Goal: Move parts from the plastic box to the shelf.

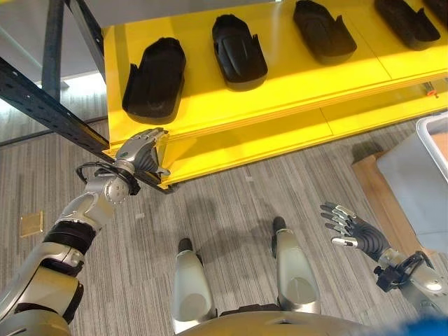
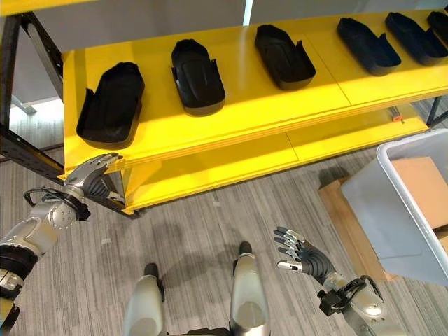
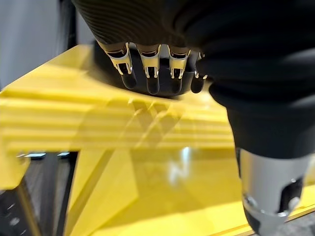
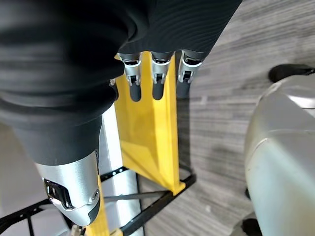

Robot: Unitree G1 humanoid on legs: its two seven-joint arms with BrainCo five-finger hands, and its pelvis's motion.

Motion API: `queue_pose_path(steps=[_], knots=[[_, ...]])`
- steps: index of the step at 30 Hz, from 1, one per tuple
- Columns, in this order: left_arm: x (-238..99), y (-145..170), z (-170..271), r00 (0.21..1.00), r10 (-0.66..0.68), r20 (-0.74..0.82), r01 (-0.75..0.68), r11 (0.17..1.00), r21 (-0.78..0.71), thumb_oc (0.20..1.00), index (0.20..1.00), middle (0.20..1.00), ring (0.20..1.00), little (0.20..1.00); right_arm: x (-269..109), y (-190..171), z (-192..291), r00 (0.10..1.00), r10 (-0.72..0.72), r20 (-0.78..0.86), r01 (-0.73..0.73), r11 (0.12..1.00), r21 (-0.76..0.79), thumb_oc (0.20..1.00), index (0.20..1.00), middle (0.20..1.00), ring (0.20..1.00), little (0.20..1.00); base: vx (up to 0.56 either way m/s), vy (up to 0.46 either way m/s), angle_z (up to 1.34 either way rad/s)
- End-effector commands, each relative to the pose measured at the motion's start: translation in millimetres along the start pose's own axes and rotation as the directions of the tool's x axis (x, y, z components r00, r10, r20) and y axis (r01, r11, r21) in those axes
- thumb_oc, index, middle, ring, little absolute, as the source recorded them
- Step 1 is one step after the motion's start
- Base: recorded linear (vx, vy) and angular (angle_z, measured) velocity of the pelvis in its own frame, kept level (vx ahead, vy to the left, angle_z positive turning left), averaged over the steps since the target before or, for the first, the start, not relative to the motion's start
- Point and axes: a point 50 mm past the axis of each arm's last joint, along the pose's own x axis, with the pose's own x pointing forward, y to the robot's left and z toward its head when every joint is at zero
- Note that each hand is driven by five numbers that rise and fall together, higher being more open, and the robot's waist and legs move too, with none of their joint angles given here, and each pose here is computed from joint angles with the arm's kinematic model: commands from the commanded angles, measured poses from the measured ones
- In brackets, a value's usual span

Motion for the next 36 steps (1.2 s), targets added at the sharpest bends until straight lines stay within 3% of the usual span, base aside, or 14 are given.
queue_pose_path(steps=[1, 12, 26, 36], knots=[[-2.2, 0.0, -2.5, 1.000, 0.016, -0.006, -0.016, 1.000, 0.014, 1.000, 1.000, 1.000, 1.000, 1.000, 3.0, -0.9, 16.1, 0.996, 0.019, 0.083, -0.017, 1.000, -0.014, 1.000, 1.000, 1.000, 1.000, 1.000, 0.00, 0.000, 0.00], [-9.9, -5.1, -21.2, 0.996, -0.002, -0.093, 0.004, 1.000, 0.021, 1.000, 1.000, 1.000, 1.000, 1.000, 2.2, -0.6, 15.3, 0.997, 0.022, 0.078, -0.021, 1.000, -0.016, 1.000, 1.000, 1.000, 1.000, 1.000, 0.00, 0.000, 0.00], [-20.1, 46.5, -12.9, 0.987, 0.160, 0.029, -0.162, 0.981, 0.103, 1.000, 1.000, 1.000, 1.000, 1.000, -1.4, -3.6, 12.7, 0.998, 0.004, 0.067, -0.003, 1.000, -0.017, 1.000, 1.000, 1.000, 1.000, 1.000, 0.00, 0.001, -0.01], [-30.8, 63.8, -8.7, 0.974, 0.206, 0.088, -0.218, 0.964, 0.151, 1.000, 1.000, 1.000, 1.000, 1.000, -2.8, -4.3, 12.4, 0.998, 0.001, 0.064, 0.001, 1.000, -0.026, 1.000, 1.000, 1.000, 1.000, 1.000, 0.00, 0.000, 0.00]])
